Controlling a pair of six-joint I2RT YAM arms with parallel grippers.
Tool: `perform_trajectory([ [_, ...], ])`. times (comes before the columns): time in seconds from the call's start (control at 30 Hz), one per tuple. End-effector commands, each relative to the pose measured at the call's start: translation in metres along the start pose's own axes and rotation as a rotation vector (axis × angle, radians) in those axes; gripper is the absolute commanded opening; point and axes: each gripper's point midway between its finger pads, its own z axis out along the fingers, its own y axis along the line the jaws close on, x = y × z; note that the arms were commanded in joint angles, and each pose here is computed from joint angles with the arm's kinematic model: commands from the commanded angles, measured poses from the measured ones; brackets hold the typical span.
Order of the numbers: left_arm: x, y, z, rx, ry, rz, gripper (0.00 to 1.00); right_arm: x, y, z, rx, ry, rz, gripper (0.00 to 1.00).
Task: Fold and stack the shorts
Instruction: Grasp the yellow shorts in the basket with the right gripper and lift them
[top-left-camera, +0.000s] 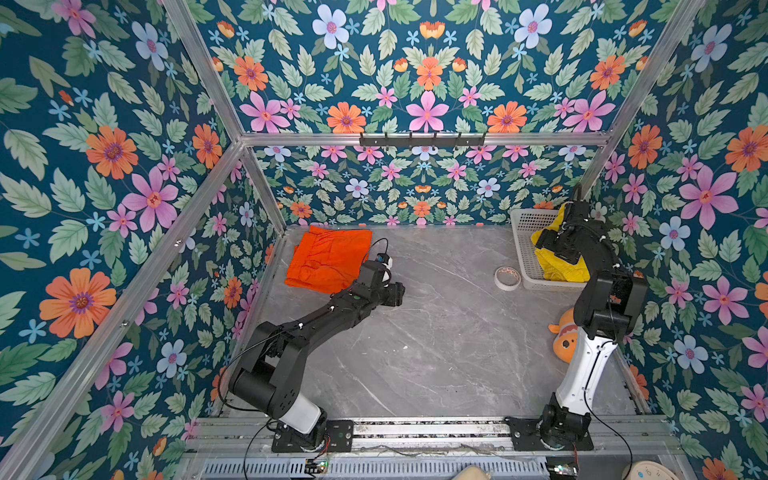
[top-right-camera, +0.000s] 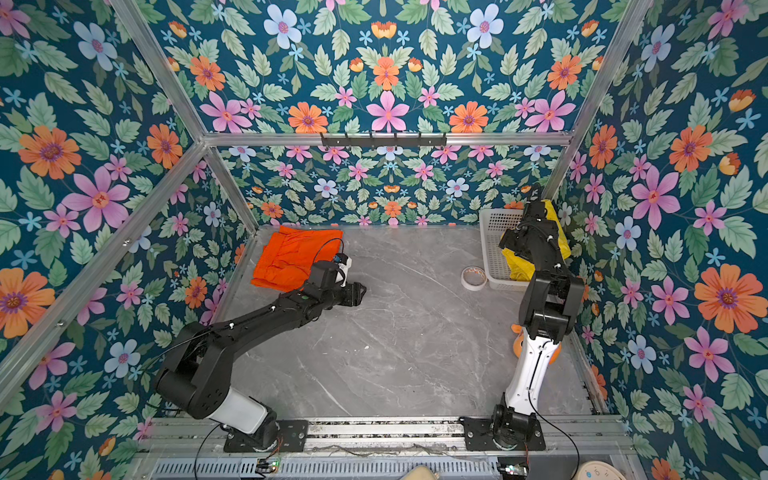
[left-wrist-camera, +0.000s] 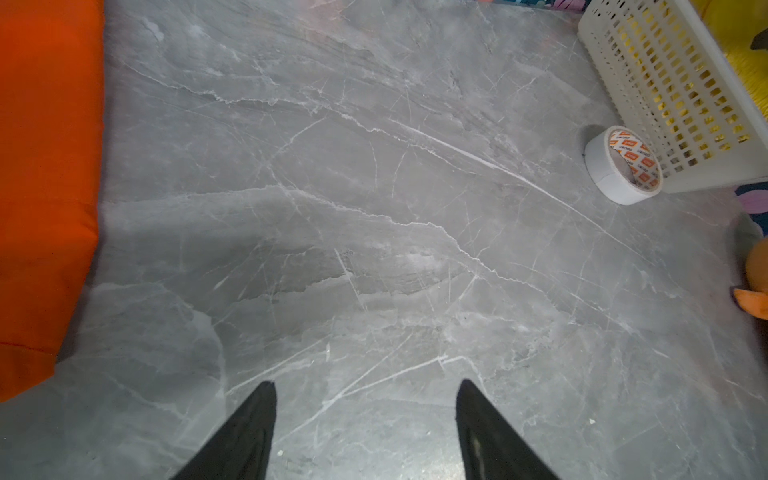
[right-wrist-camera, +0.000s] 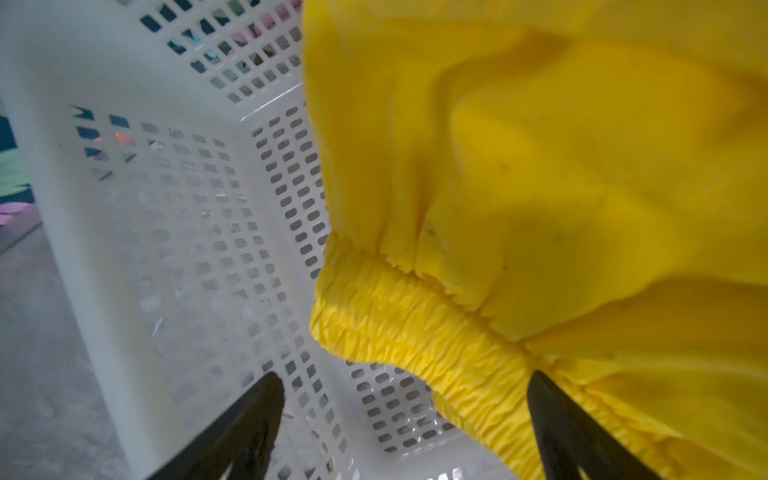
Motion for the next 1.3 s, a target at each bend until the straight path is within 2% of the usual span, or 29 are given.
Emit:
perform_trajectory([
  [0.0,-0.008,-0.004,0.001,0.017,-0.029,-0.005,0.70,-0.002,-0.009,-0.002,0.166,-0.035,-0.108,0.91],
  [0.2,-0.006,-0.003,0.001,0.013,-0.022,0.000,0.70,-0.008,-0.013,0.013,0.294,-0.014,-0.167,0.92],
  [0.47,-0.004,-0.005,0.004,0.024,-0.018,-0.008,0.70,-0.012,0.006,0.038,0.302,-0.004,-0.294,0.92],
  [0.8,-0.006,-0.004,0.004,0.017,-0.018,-0.003,0.70,-0.007,-0.017,0.054,0.481,0.035,-0.351,0.89],
  [0.87,-0.008,-0.005,0.004,0.019,-0.021,-0.003,0.70,-0.007,-0.020,0.054,0.502,0.036,-0.358,0.80],
  [0.93,-0.009,-0.006,0.003,0.019,-0.025,-0.004,0.70,-0.008,-0.023,0.052,0.517,0.032,-0.356,0.58],
  [1.07,-0.014,-0.007,-0.001,0.019,-0.037,0.002,0.70,-0.018,-0.016,0.031,0.479,-0.015,-0.334,0.25],
  [1.17,-0.023,-0.010,-0.007,0.026,-0.058,0.005,0.70,-0.034,-0.005,-0.005,0.422,-0.118,-0.314,0.11],
  [1.27,-0.035,-0.015,-0.018,0.041,-0.096,0.011,0.70,-0.047,0.003,-0.053,0.373,-0.239,-0.297,0.07],
])
